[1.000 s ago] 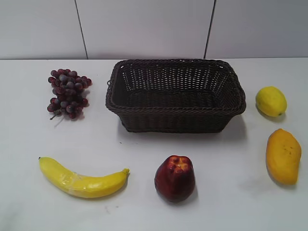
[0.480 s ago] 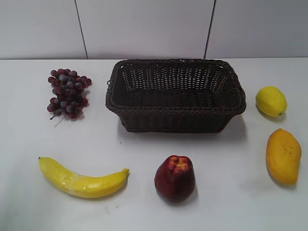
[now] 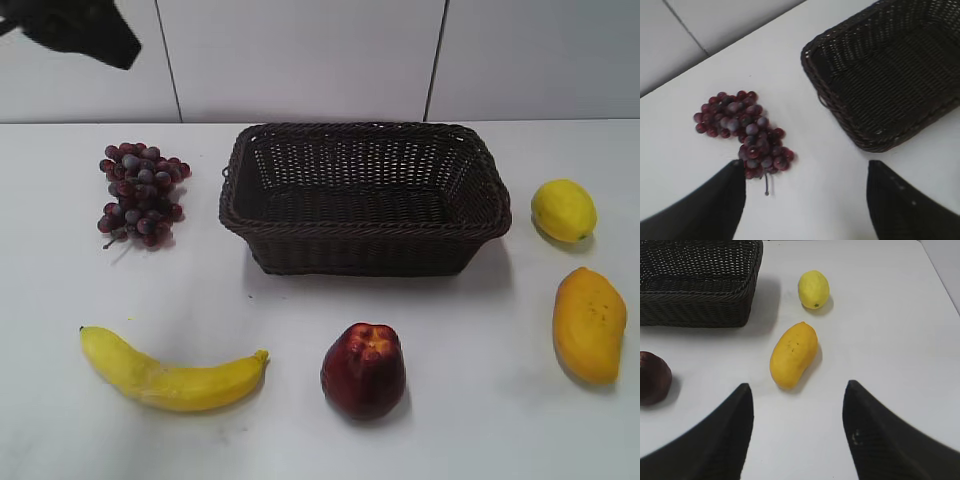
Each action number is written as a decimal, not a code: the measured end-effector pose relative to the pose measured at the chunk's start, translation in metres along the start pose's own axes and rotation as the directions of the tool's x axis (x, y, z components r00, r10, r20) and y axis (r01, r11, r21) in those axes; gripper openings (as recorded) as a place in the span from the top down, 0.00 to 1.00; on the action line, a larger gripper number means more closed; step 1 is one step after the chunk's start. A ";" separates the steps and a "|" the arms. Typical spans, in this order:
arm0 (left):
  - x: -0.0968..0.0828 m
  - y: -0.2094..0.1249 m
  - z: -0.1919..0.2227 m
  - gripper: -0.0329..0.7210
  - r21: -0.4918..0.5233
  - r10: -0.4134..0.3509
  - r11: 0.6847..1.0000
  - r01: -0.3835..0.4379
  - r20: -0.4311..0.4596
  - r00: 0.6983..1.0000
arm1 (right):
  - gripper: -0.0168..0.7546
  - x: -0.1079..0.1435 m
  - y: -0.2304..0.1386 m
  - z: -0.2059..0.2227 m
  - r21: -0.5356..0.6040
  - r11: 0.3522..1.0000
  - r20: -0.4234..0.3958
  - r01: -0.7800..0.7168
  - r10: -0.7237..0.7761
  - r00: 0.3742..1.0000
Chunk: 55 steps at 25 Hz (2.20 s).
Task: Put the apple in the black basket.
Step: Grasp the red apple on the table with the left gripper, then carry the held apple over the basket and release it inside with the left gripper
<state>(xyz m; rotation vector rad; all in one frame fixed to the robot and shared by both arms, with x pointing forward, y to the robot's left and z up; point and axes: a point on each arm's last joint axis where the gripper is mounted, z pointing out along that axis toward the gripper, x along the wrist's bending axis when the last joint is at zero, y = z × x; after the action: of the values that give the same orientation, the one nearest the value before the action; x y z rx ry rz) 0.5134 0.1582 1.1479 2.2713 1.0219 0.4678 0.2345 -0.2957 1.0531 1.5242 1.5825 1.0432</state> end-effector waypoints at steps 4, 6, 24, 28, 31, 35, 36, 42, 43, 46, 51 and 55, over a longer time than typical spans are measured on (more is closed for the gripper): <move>-0.023 0.025 0.015 0.24 0.025 0.112 0.993 -0.114 0.072 0.991 | 0.41 0.000 0.000 0.000 0.000 1.000 0.000 0.000 0.000 1.000; -0.038 0.033 0.021 0.24 0.037 0.167 0.984 -0.172 0.111 0.980 | 0.41 0.000 0.000 0.000 0.000 1.000 0.000 0.000 0.000 1.000; -0.195 0.005 0.114 0.12 0.226 0.380 0.831 -0.509 0.437 0.815 | 0.41 0.000 0.000 0.000 0.000 1.000 0.000 0.000 0.000 1.000; -0.208 -0.009 0.143 0.12 0.314 0.316 0.821 -0.477 0.444 0.838 | 0.41 0.000 0.000 0.000 0.000 1.000 0.000 0.000 0.000 1.000; -0.213 -0.019 0.165 0.12 0.370 0.279 0.810 -0.455 0.439 0.854 | 0.41 0.000 0.000 0.000 0.000 1.000 0.000 0.000 0.000 1.000; -0.217 -0.032 0.192 0.12 0.421 0.261 0.787 -0.452 0.437 0.861 | 0.41 0.000 0.000 0.000 0.000 1.000 0.000 0.000 0.000 1.000; -0.218 -0.035 0.197 0.13 0.430 0.258 0.782 -0.452 0.437 0.862 | 0.41 0.000 0.000 0.000 0.000 1.000 0.000 0.000 0.000 1.000; -0.222 -0.050 0.224 0.13 0.469 0.252 0.757 -0.455 0.434 0.865 | 0.41 0.000 0.000 0.000 0.000 1.000 0.000 0.000 0.000 1.000; -0.222 -0.050 0.225 0.14 0.472 0.251 0.755 -0.456 0.435 0.865 | 0.41 0.000 0.000 0.000 0.000 1.000 0.000 0.000 0.000 1.000; -0.222 -0.050 0.225 0.16 0.474 0.251 0.753 -0.457 0.435 0.865 | 0.41 0.000 0.000 0.000 0.000 1.000 0.000 0.000 0.000 1.000; -0.220 -0.048 0.218 0.16 0.480 0.251 0.747 -0.461 0.438 0.863 | 0.41 0.000 0.000 0.000 0.000 1.000 0.000 0.000 0.000 1.000; -0.216 -0.021 0.189 0.16 0.427 0.298 0.764 -0.484 0.432 0.851 | 0.42 0.000 0.000 0.000 0.000 1.000 0.000 0.000 0.000 1.000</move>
<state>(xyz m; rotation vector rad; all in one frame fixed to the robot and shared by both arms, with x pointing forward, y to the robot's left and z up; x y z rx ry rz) 0.4634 -0.0669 0.9754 2.9488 0.5120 -0.0752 0.2345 -0.2957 1.0531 1.5242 1.5825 1.0432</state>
